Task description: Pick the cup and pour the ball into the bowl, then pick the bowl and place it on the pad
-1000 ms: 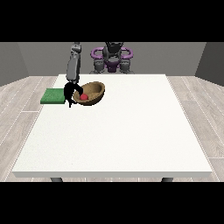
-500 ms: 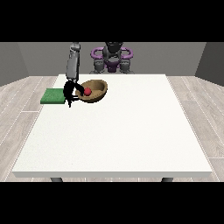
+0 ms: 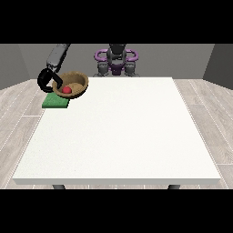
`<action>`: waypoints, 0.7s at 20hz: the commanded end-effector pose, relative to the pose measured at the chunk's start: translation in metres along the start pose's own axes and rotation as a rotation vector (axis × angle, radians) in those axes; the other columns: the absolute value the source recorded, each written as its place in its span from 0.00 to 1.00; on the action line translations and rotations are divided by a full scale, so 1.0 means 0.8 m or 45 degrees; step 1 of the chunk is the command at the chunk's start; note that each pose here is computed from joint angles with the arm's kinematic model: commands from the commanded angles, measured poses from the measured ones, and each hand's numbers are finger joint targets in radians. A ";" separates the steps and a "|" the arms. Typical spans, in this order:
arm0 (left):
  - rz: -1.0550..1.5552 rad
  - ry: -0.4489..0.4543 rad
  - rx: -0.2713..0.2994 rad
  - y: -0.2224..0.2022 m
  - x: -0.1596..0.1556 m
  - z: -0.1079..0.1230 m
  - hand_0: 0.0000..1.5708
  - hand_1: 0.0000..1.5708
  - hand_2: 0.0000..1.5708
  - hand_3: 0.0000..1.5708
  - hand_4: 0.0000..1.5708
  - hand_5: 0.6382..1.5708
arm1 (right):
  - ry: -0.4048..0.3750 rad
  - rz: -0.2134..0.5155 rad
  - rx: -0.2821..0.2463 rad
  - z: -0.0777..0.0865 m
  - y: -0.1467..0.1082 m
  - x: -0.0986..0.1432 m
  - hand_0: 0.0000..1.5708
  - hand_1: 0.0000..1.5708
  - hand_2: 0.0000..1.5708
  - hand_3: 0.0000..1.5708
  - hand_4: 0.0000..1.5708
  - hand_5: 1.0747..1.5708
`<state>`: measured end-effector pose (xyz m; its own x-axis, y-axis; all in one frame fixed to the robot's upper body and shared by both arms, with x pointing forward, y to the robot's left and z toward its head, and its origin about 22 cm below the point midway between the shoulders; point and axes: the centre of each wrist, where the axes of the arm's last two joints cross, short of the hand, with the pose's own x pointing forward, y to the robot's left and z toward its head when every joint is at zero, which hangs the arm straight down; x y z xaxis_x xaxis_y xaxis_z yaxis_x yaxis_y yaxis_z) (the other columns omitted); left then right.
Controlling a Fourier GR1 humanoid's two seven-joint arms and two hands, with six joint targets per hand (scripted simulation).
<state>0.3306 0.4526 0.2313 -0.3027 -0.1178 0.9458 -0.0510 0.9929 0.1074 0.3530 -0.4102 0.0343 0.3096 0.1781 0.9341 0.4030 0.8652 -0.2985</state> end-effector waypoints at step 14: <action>-0.046 -0.008 0.145 0.073 -0.050 0.058 0.00 0.00 0.00 0.00 0.77 0.98 | -0.032 0.036 0.039 -0.004 -0.085 0.048 1.00 1.00 1.00 0.24 0.71 0.99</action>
<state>0.3016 0.5033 0.1917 -0.2786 -0.1452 0.9494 -0.1530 0.9826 0.1053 0.3380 -0.4663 0.0878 0.3208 0.2174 0.9219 0.3675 0.8685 -0.3327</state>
